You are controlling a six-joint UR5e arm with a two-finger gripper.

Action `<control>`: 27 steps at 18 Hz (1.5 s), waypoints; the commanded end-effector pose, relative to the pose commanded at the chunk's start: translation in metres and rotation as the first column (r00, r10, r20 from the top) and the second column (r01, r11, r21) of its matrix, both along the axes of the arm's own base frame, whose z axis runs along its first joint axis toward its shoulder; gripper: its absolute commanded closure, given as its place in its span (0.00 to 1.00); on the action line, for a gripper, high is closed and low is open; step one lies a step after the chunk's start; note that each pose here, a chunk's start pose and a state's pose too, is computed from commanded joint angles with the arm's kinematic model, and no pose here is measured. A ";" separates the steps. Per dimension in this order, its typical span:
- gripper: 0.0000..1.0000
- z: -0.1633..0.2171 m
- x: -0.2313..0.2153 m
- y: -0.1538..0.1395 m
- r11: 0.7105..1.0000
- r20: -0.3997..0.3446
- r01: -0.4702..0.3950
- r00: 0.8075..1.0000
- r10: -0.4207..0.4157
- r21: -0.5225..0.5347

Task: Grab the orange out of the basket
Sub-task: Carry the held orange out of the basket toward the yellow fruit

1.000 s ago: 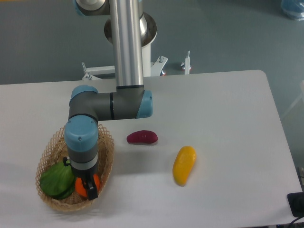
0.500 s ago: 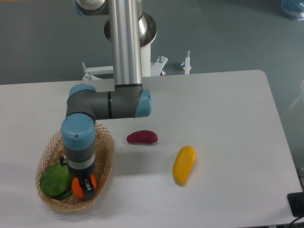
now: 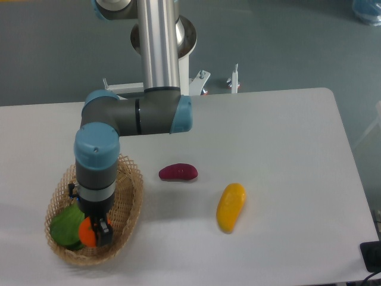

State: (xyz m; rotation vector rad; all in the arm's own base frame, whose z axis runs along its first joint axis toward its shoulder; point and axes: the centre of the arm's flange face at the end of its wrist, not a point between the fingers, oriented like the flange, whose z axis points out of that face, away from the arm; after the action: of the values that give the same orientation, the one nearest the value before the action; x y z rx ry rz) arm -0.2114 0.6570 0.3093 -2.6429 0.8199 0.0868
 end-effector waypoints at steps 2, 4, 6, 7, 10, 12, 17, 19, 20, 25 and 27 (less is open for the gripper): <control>0.39 0.006 -0.023 -0.008 0.997 0.011 -0.078 0.997 0.078 0.005; 0.36 0.009 -0.046 -0.015 0.990 0.015 -0.140 0.990 0.140 0.006; 0.36 0.010 -0.084 -0.032 0.980 0.016 -0.200 0.980 0.200 0.006; 0.36 0.012 -0.097 -0.039 0.976 0.012 -0.219 0.976 0.219 0.009; 0.36 0.022 -0.131 -0.060 0.962 0.005 -0.273 0.962 0.273 0.021; 0.37 0.027 -0.151 -0.074 0.952 0.003 -0.304 0.953 0.304 0.021; 0.41 0.033 -0.191 -0.111 0.932 -0.002 -0.361 0.932 0.361 -0.021; 0.41 0.029 -0.208 -0.128 0.922 -0.055 -0.380 0.925 0.377 -0.079; 0.40 0.027 -0.214 -0.133 0.915 -0.092 -0.390 0.920 0.382 -0.102; 0.39 0.017 -0.232 -0.147 0.910 -0.163 -0.382 0.920 0.357 -0.163; 0.40 0.013 -0.235 -0.149 0.905 -0.196 -0.384 0.916 0.349 -0.183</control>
State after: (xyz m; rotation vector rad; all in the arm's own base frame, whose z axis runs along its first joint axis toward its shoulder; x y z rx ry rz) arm -0.4467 0.5082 0.3221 -3.0020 0.3797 0.3288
